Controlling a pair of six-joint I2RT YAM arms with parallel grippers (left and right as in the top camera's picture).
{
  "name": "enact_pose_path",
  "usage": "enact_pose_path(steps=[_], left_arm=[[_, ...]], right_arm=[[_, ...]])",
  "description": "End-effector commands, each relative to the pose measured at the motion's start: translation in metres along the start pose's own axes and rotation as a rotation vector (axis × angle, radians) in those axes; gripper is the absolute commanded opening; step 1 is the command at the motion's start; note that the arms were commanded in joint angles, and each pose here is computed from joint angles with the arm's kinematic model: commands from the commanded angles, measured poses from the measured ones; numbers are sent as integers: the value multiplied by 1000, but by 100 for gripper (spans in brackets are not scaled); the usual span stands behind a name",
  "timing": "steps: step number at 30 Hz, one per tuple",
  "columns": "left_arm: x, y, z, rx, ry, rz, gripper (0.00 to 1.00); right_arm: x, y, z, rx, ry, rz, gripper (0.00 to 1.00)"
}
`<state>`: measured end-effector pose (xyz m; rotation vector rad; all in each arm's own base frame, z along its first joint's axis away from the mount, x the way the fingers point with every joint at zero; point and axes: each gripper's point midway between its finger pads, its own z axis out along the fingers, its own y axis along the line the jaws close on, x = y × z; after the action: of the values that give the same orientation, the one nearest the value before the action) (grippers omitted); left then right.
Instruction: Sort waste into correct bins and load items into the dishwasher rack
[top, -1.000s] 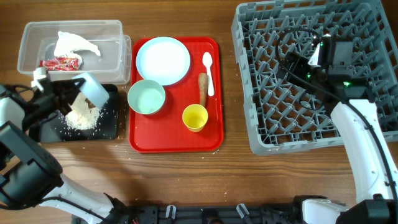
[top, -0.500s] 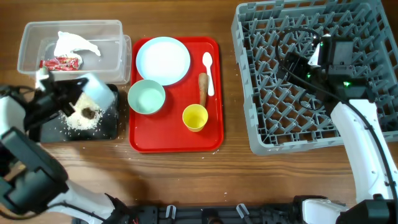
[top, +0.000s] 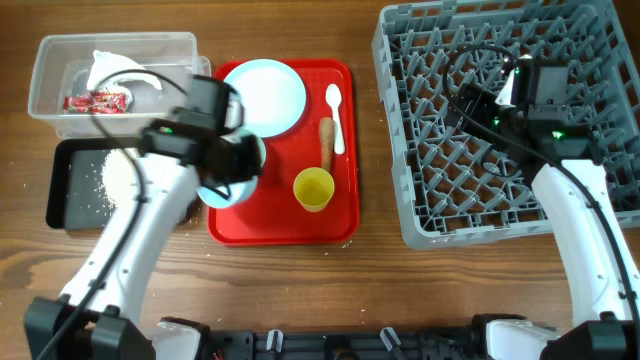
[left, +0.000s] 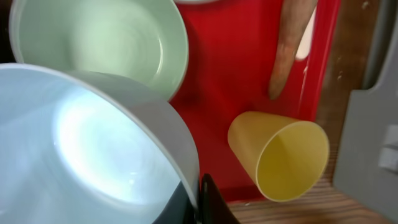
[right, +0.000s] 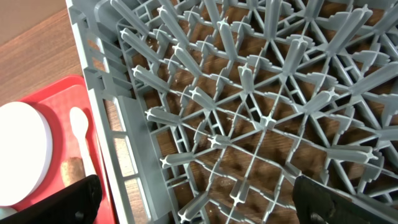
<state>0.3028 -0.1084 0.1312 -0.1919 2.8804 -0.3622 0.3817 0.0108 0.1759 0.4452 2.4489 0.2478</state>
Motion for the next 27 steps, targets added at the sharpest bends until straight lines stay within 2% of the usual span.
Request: enact_pose_path(steps=[1,4,8,10,13,20,22,25,27], left_arm=[[24,1,30,-121,19,-5,4],[34,-6,48,-125,25,44,4],[44,-1,66,-134,31,34,4],[48,1,69,-139,39,34,13],[49,0,69,-135,42,35,16],[43,-20,63,-53,44,45,39],[26,-33,52,-24,-3,62,54],[10,-45,46,9,-60,130,63],[5,-48,47,18,-76,140,63]], right_arm=[[-7,4,0,-11,-12,-11,100],[-8,4,0,-13,-17,-12,100],[-6,3,0,-10,-9,-11,100],[-6,3,0,-10,-8,-11,100],[-6,3,0,-10,-9,-11,100],[-5,3,0,-9,-7,-11,100],[-5,3,0,-8,-7,-11,100],[-5,3,0,-9,-6,-11,100],[-5,3,0,-9,-6,-11,100]])
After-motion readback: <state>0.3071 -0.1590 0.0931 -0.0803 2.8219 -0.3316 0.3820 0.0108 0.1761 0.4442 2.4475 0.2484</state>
